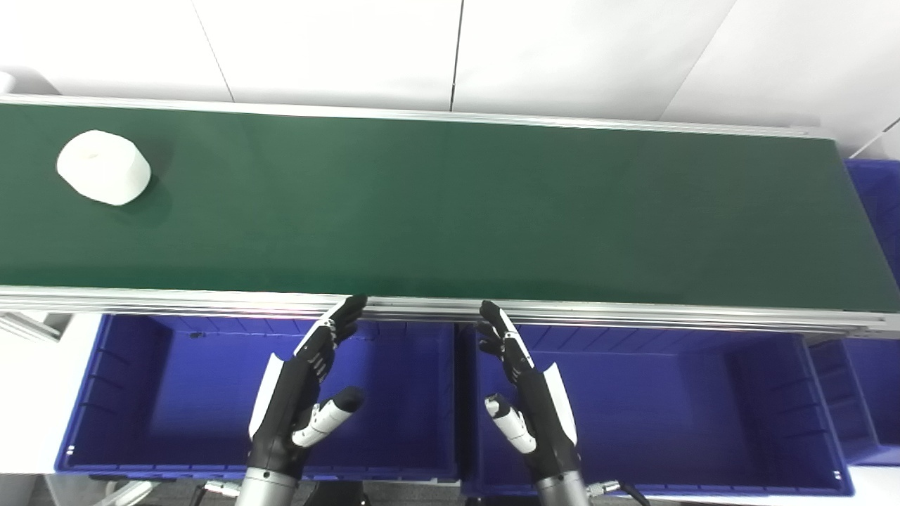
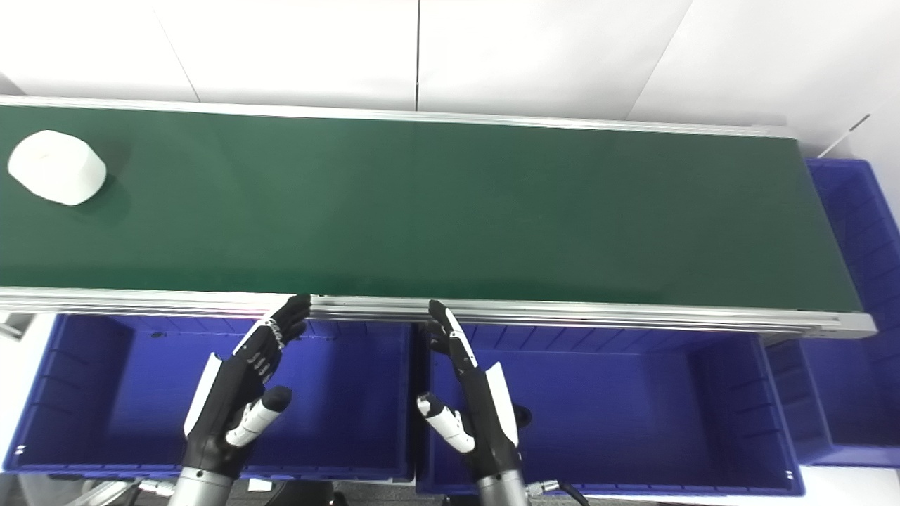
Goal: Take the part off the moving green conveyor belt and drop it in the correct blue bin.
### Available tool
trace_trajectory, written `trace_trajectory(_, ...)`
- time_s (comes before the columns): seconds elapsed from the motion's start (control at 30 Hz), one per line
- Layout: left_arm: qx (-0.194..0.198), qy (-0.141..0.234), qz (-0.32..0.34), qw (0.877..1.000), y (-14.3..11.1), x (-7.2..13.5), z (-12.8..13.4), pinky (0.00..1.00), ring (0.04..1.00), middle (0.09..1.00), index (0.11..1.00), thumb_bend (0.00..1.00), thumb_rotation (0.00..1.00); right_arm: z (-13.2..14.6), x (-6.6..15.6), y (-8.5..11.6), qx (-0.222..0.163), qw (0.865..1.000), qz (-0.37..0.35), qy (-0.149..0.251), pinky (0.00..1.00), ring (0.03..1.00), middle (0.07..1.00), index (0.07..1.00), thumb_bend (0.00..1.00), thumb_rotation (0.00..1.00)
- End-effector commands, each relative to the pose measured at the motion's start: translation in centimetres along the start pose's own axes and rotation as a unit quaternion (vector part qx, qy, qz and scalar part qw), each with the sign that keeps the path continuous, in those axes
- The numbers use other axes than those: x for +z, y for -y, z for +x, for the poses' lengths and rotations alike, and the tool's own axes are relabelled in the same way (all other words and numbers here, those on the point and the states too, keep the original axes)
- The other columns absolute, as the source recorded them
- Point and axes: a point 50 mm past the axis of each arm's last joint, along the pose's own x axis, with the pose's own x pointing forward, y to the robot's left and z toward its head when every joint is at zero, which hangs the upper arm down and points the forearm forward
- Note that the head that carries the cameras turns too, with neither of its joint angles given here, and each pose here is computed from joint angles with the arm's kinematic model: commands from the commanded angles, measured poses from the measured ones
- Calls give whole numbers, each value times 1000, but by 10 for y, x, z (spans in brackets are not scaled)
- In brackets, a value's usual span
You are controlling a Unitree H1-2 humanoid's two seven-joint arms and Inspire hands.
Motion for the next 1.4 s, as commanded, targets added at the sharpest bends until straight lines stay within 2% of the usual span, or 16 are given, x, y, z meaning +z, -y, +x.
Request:
trace_trajectory(0.0,4,28,7,1000,-1,6,0,896,906,894,849,797,792,-2,8,0,-3,1000,8,29,835,894,936,947,873,1000)
trace_trajectory(0.1,1,23,3,1000,-1,7,-1,905,911,897,850,819,795,-4,8,0,-3,1000,10,27,833,894,933,943,867,1000)
trace_trajectory(1.37,-9,27,-6,1000,-2,6,-2,921,913,889,843,786,778,-4,6,-2,0,1000,14,22,839,894,933,943,879,999)
